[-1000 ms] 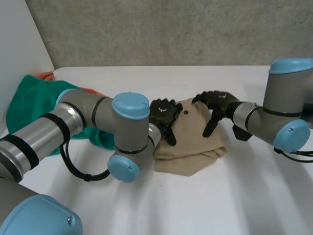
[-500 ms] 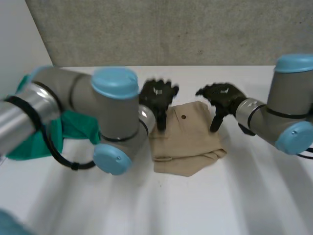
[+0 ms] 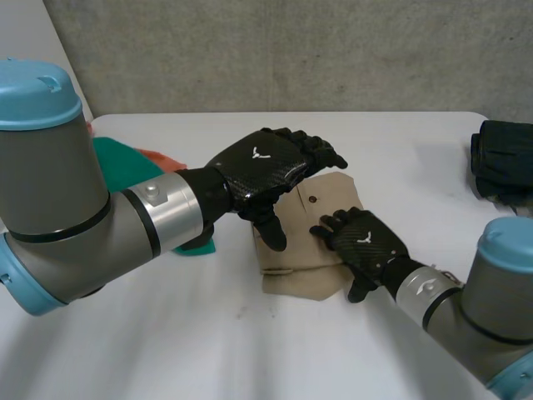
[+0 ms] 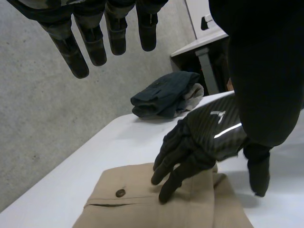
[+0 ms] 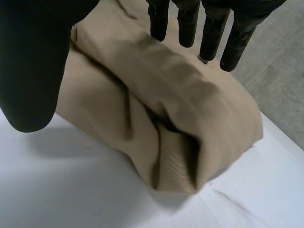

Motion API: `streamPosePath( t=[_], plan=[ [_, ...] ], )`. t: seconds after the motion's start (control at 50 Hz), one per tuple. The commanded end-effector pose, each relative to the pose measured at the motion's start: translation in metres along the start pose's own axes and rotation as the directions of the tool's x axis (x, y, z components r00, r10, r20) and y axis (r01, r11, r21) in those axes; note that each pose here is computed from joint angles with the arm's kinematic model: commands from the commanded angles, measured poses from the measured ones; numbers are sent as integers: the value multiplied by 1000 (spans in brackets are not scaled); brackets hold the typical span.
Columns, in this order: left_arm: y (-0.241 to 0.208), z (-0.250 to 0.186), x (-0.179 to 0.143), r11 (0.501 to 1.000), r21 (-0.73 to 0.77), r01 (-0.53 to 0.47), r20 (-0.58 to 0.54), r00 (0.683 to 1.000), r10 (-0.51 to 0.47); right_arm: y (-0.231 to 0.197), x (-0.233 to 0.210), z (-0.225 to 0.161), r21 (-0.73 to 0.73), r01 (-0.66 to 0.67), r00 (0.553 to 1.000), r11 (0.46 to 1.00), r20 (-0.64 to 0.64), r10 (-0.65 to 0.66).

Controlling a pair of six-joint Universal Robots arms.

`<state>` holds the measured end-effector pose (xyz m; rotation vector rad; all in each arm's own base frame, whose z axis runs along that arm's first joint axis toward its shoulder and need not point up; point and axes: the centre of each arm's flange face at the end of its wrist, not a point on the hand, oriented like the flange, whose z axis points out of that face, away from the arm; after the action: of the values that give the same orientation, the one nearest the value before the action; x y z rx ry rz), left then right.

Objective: Fold the laundry.

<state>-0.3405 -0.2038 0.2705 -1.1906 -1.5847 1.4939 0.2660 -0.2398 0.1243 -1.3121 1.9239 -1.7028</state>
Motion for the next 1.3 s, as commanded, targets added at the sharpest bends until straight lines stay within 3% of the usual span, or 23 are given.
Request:
streamPosePath(
  t=[0.02, 0.18, 0.46, 0.72, 0.82, 1.0, 1.08, 1.16, 1.3],
  plan=[
    [0, 1, 2, 1000, 2, -1, 3, 1000, 1, 18, -4, 30, 76, 60, 997, 995, -57, -55],
    [-1, 1, 2, 1000, 6, -3, 4, 1000, 3, 16, 1, 54, 122, 105, 985, 987, -148, -86],
    [-9, -4, 4, 1000, 25, -14, 7, 1000, 14, 1, 9, 79, 179, 120, 981, 976, -174, -88],
    [-7, -6, 5, 1000, 17, -9, 8, 1000, 9, -5, 12, 98, 73, 37, 997, 997, -76, -32],
    [-13, -11, 5, 999, 30, -18, 14, 1000, 17, -21, 23, 92, 95, 44, 995, 994, -96, -35],
    [-27, -21, 1, 997, 63, -43, 43, 998, 40, -52, 100, 79, 198, 129, 967, 972, -242, -79],
    [-29, -23, -2, 997, 69, -46, 56, 998, 42, -88, 139, 74, 361, 255, 943, 897, -296, -149],
    [-30, -23, -2, 996, 70, -47, 56, 998, 43, -104, 191, 63, 425, 368, 899, 827, -391, -199],
    [-29, -23, -2, 997, 68, -45, 54, 998, 41, -107, 271, 40, 492, 406, 880, 770, -438, -184]
  ],
)
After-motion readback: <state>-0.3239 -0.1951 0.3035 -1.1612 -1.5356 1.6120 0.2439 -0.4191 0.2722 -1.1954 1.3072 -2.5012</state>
